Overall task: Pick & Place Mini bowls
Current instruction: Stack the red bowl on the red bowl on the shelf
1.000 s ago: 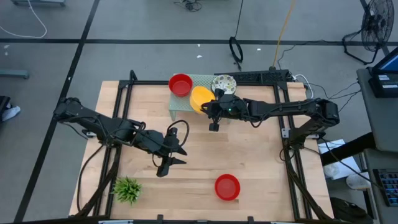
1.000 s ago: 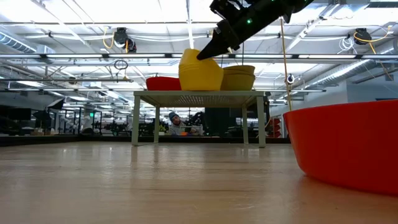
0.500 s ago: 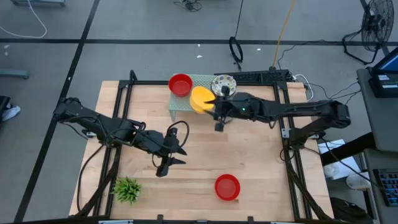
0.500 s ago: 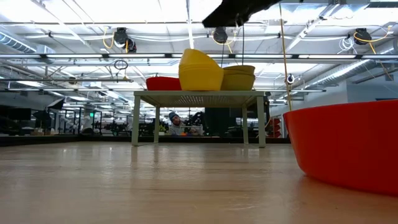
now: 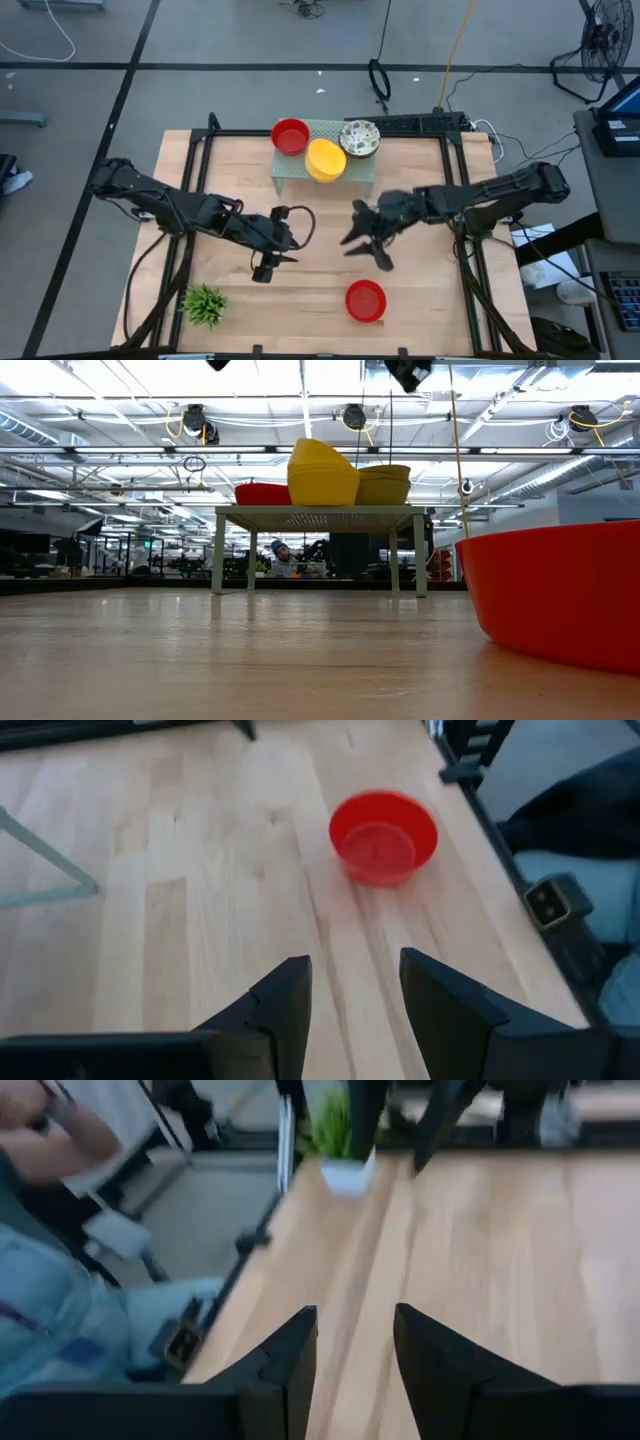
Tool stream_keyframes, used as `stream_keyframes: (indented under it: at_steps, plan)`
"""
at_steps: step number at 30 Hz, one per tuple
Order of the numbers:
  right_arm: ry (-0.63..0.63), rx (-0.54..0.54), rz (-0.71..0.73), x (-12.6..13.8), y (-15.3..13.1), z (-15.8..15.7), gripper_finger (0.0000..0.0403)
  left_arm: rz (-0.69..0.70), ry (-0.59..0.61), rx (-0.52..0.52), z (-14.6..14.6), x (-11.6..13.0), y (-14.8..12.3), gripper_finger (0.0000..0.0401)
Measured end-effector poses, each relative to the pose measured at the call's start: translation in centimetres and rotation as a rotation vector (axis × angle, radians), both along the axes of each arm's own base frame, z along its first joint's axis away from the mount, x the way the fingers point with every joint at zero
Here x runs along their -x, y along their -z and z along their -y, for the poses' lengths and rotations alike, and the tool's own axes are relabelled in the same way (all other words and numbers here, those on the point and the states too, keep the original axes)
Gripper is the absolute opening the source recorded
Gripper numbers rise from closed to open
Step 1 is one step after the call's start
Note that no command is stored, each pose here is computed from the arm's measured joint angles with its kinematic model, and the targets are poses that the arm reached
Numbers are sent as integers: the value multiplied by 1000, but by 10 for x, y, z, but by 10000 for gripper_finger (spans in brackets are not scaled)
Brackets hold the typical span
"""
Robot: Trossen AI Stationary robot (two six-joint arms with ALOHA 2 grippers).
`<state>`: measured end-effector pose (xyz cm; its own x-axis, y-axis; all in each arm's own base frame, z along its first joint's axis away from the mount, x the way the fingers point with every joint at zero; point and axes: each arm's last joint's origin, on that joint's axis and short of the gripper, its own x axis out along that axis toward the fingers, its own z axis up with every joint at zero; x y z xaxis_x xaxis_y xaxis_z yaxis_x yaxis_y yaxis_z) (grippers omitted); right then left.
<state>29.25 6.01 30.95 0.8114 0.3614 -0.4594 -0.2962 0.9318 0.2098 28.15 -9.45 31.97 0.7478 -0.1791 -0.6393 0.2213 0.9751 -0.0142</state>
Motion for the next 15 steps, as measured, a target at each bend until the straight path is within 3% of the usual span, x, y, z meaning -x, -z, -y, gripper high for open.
stream_keyframes:
  at_steps: [4, 10, 15]
  plan:
    - [37, -4, -153, 12, 25, -18, 122, -9, 16, -27, 4, -8, 8, 159]
    - [59, -93, -359, 32, 65, -40, 123, -2, 81, -103, 14, -37, 37, 159]
    - [62, -147, -402, 44, 87, -52, 123, 40, 188, -174, 24, -61, 62, 159]
